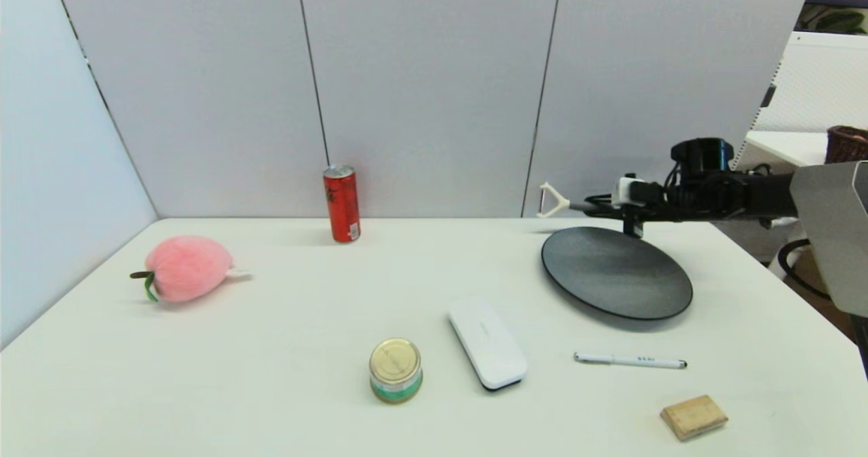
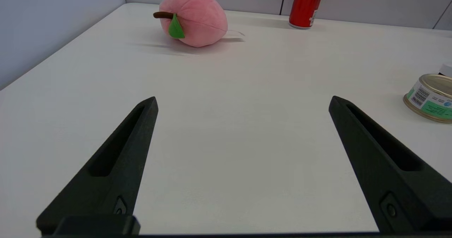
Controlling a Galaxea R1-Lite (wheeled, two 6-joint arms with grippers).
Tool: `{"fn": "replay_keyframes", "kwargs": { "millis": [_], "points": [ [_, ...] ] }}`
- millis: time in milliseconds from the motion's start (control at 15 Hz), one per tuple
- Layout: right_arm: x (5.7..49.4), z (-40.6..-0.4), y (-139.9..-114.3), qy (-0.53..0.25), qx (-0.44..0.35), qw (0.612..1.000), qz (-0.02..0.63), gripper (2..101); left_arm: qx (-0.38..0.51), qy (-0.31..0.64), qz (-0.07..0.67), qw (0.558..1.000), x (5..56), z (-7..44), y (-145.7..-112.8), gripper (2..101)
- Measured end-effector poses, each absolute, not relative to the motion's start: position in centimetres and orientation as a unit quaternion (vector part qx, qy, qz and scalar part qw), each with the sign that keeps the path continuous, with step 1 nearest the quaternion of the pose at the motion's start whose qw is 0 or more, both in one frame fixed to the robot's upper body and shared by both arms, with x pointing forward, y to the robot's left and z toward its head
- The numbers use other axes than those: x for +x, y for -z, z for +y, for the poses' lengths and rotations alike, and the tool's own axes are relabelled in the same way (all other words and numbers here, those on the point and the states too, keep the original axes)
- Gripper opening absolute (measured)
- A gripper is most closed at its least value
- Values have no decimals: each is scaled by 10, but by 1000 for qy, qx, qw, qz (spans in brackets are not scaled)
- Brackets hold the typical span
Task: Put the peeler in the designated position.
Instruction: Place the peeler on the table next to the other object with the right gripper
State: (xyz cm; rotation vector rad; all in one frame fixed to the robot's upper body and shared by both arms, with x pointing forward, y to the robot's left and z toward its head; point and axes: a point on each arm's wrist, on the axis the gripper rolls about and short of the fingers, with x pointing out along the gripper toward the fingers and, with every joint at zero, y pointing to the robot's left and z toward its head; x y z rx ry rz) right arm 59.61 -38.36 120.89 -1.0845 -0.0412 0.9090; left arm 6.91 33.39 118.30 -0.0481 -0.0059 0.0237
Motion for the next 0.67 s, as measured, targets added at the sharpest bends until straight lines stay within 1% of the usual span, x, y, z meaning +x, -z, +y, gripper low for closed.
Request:
{"fn": "replay_keyframes", "kwargs": {
  "millis": [333, 400, 467, 600, 667],
  "points": [
    [596, -386, -1203, -420, -497, 759, -14, 170, -24, -12, -3, 1000, 69, 334, -1183, 979],
    [596, -387, -1202, -419, -500, 758, -14, 235, -24, -12, -3, 1000, 69, 334, -1183, 979],
    [596, -387, -1201, -420, -500, 757, -14, 327, -24, -12, -3, 1000, 69, 334, -1183, 979],
    [597, -387, -1199, -421, -498, 758, -12, 480, -24, -12, -3, 1000, 69, 334, -1183, 979],
    [597, -386, -1200, -421, -497, 759, -11, 533, -24, -12, -3, 1000, 69, 334, -1183, 979]
  ]
}}
